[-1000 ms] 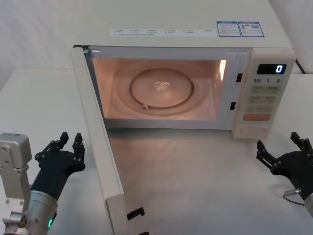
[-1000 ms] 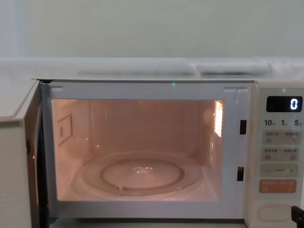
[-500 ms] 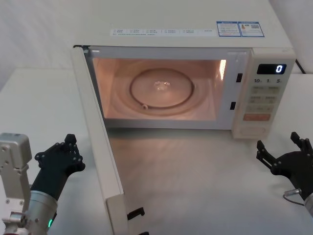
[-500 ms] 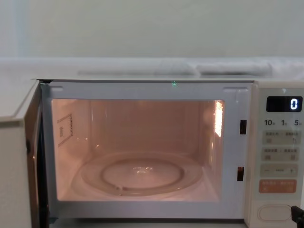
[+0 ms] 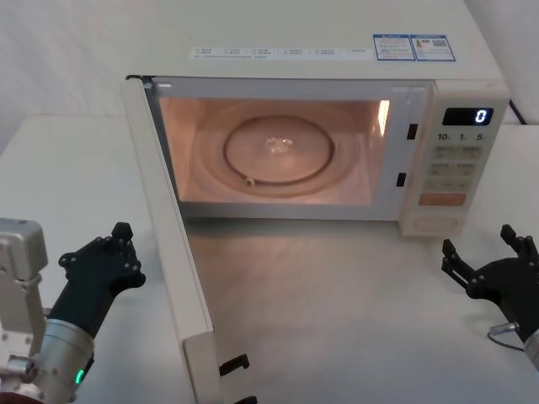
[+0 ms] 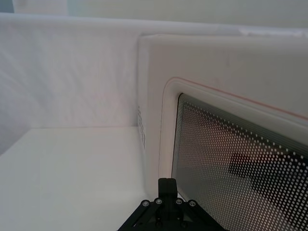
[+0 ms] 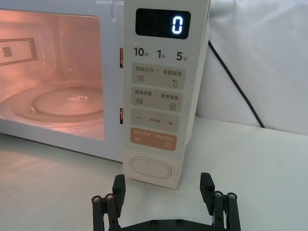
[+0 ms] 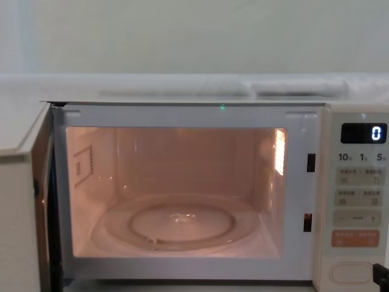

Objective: Press the button to open the microwave door with one hand; close the microwave door with the other hand.

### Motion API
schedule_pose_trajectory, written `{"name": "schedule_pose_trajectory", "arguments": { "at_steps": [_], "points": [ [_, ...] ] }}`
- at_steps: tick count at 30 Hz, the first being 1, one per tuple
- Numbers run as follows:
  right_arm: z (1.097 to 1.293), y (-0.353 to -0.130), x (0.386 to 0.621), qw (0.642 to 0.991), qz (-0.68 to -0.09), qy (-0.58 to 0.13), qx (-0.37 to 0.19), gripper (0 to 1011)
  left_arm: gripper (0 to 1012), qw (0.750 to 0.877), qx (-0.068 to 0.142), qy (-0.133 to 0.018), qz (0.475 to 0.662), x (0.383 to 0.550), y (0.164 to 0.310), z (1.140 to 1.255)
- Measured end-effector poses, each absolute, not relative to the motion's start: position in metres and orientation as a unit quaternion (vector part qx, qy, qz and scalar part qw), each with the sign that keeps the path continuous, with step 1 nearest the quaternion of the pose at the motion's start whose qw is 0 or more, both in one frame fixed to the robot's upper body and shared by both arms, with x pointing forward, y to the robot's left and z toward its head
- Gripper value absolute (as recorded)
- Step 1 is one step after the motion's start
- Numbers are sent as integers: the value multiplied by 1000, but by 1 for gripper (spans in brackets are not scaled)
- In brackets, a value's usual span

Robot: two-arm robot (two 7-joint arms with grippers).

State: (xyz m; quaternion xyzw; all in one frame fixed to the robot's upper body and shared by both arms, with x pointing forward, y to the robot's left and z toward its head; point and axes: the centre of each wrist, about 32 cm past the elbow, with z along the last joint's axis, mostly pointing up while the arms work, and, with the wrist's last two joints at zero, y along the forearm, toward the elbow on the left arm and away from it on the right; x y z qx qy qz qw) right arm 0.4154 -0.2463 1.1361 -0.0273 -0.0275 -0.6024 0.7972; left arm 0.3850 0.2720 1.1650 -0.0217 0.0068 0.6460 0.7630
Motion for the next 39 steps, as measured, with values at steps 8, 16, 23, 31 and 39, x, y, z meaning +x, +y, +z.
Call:
{"name": "schedule_pose_trajectory", "arguments": {
  "at_steps": [8,16,23,31,39],
  "points": [
    [1136,-246,415,797,-602,-28,-27,1002,0,784,-38,26,619,385,289,1178],
    [1136,-246,415,797,-602,-28,-27,1002,0,810,-50,38,583,379,308,1193],
    [1136,-246,415,797,-602,-27,-27,1002,0,831,-61,34,552,370,319,1207],
    [1136,-246,415,797,-602,-28,-27,1002,0,851,-77,27,518,363,328,1221],
    [1136,-246,415,797,-602,-28,-27,1002,0,866,-77,18,493,362,331,1229]
  ]
}}
